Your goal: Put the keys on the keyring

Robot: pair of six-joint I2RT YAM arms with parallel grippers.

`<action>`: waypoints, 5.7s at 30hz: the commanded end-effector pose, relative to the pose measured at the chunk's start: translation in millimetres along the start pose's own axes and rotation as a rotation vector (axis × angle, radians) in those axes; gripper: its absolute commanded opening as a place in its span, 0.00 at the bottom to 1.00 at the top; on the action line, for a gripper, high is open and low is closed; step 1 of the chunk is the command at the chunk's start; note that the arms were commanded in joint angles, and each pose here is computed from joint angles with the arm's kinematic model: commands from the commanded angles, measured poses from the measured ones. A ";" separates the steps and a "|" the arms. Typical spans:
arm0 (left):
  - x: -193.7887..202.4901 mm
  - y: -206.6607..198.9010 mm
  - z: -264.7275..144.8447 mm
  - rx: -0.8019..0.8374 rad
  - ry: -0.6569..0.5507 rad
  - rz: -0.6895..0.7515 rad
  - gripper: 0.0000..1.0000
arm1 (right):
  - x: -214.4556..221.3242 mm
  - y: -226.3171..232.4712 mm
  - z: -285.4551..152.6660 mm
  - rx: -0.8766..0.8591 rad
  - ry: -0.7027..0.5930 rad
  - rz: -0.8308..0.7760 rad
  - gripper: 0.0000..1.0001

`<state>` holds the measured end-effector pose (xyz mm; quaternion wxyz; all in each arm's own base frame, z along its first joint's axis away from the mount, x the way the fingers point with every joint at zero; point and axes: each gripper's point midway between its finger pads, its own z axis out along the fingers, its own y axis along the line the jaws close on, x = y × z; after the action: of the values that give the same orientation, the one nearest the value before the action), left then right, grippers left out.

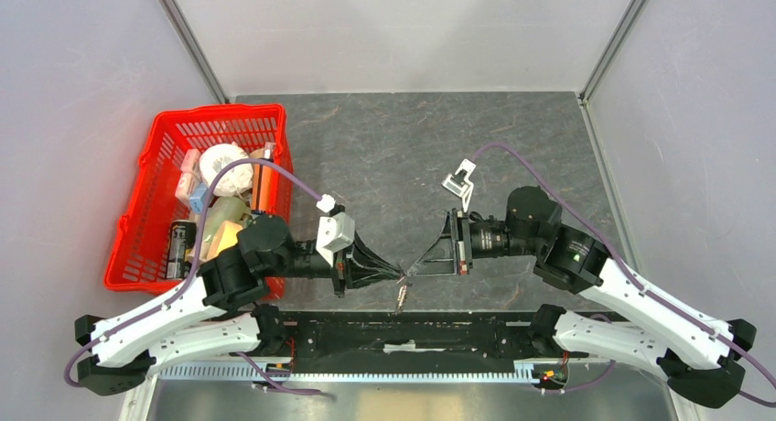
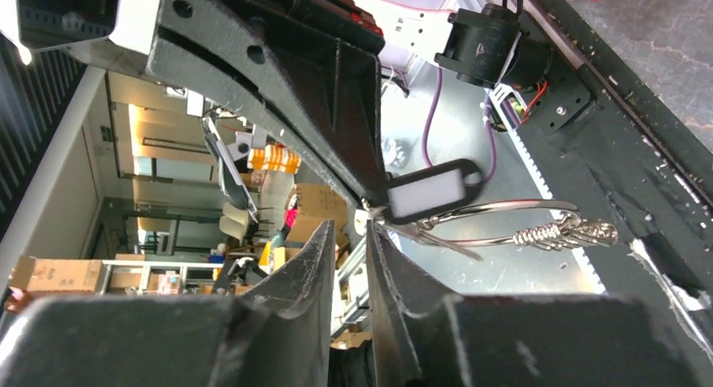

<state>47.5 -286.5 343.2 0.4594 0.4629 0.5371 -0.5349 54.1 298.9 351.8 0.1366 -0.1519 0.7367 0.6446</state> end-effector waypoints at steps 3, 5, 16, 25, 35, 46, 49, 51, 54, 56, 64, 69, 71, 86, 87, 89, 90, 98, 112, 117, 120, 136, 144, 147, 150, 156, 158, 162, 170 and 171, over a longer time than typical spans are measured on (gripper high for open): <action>-23.6 -0.7 -3.0 -0.008 -0.066 0.072 0.02 | 6.5 4.4 -11.5 -0.020 -0.013 -0.043 0.36; -24.5 -0.7 -3.9 -0.010 -0.069 0.073 0.02 | 9.5 -2.6 -15.3 0.007 -0.020 -0.043 0.39; -27.6 2.8 -2.8 -0.030 -0.070 0.066 0.02 | 13.0 -18.9 -34.8 0.118 -0.067 -0.098 0.44; -20.1 24.1 4.4 -0.128 -0.019 0.042 0.02 | -1.1 -49.4 -60.2 0.332 -0.186 -0.168 0.58; -15.2 48.4 14.2 -0.232 0.013 0.028 0.02 | -22.7 -88.5 -89.4 0.604 -0.302 -0.222 0.71; -20.5 77.9 21.5 -0.382 0.046 -0.009 0.02 | -59.0 -113.4 -131.4 0.846 -0.521 -0.296 0.97; -20.1 86.1 23.3 -0.423 0.069 -0.017 0.02 | -63.0 -118.5 -127.5 0.882 -0.498 -0.319 0.97; -20.3 91.1 23.9 -0.449 0.080 -0.017 0.02 | -65.7 -123.1 -121.1 0.913 -0.453 -0.344 0.97; -22.7 101.7 23.0 -0.505 0.086 -0.012 0.02 | -72.9 -131.7 -121.0 0.979 -0.446 -0.365 0.97; -23.0 108.5 22.3 -0.542 0.094 -0.006 0.02 | -80.8 -139.8 -129.6 1.053 -0.487 -0.369 0.97; -29.4 128.9 21.7 -0.645 0.090 0.020 0.02 | -94.2 -154.7 -154.5 1.268 -0.567 -0.327 0.97; -25.5 143.1 30.8 -0.693 0.098 0.025 0.02 | -91.3 -159.3 -162.6 1.305 -0.594 -0.296 0.97; -22.5 148.7 34.4 -0.713 0.111 0.022 0.02 | -88.8 -162.5 -168.5 1.335 -0.600 -0.285 0.97; 0.9 192.4 80.8 -0.814 0.177 0.004 0.02 | -70.3 -184.6 -189.3 1.447 -0.595 -0.252 0.97; 0.4 194.5 84.8 -0.813 0.180 0.007 0.02 | -68.8 -184.9 -189.3 1.440 -0.594 -0.249 0.97; -0.3 198.7 91.9 -0.810 0.187 0.010 0.02 | -65.7 -186.1 -189.6 1.422 -0.597 -0.241 0.97; 1.4 201.3 95.0 -0.809 0.194 0.010 0.02 | -63.7 -187.6 -188.7 1.414 -0.593 -0.241 0.97; 20.6 233.1 119.0 -0.793 0.216 -0.039 0.02 | -56.0 -192.3 -188.7 1.397 -0.576 -0.233 0.97; 59.8 292.6 145.9 -0.808 0.290 -0.092 0.02 | -44.9 -203.7 -178.7 1.358 -0.529 -0.219 0.97; 63.3 302.0 152.3 -0.812 0.294 -0.103 0.02 | -42.1 -207.1 -178.2 1.362 -0.518 -0.216 0.97; 74.2 303.0 153.7 -0.812 0.310 -0.115 0.02 | -41.1 -208.2 -175.0 1.348 -0.515 -0.211 0.97; 151.9 303.1 132.6 -0.856 0.423 -0.181 0.02 | -38.4 -221.2 -151.9 1.339 -0.428 -0.203 0.97; 179.6 293.8 111.8 -0.879 0.454 -0.214 0.02 | -38.1 -224.8 -147.8 1.344 -0.416 -0.196 0.97; 187.8 290.6 108.4 -0.878 0.467 -0.231 0.02 | -36.4 -226.5 -147.0 1.343 -0.412 -0.189 0.97; 193.6 288.8 104.8 -0.884 0.477 -0.243 0.02 | -34.0 -228.9 -147.1 1.346 -0.406 -0.184 0.97; 199.4 286.2 99.4 -0.892 0.493 -0.252 0.15 | -32.6 -230.1 -147.8 1.347 -0.405 -0.181 0.97; 198.4 284.9 97.2 -0.896 0.488 -0.254 0.31 | -33.2 -229.8 -148.3 1.349 -0.406 -0.185 0.97; 192.3 283.2 90.8 -0.913 0.469 -0.250 0.48 | -35.4 -229.0 -146.7 1.347 -0.404 -0.195 0.97; 150.8 268.6 80.5 -0.896 0.384 -0.223 0.59 | -44.0 -221.9 -150.9 1.366 -0.411 -0.236 0.97; 145.8 266.5 78.0 -0.893 0.376 -0.218 0.59 | -45.7 -219.8 -152.5 1.365 -0.421 -0.242 0.97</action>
<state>285.4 -365.7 107.8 0.3983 0.2782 0.8568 -0.1728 173.7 123.4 169.5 0.3773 0.0093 0.9255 0.0326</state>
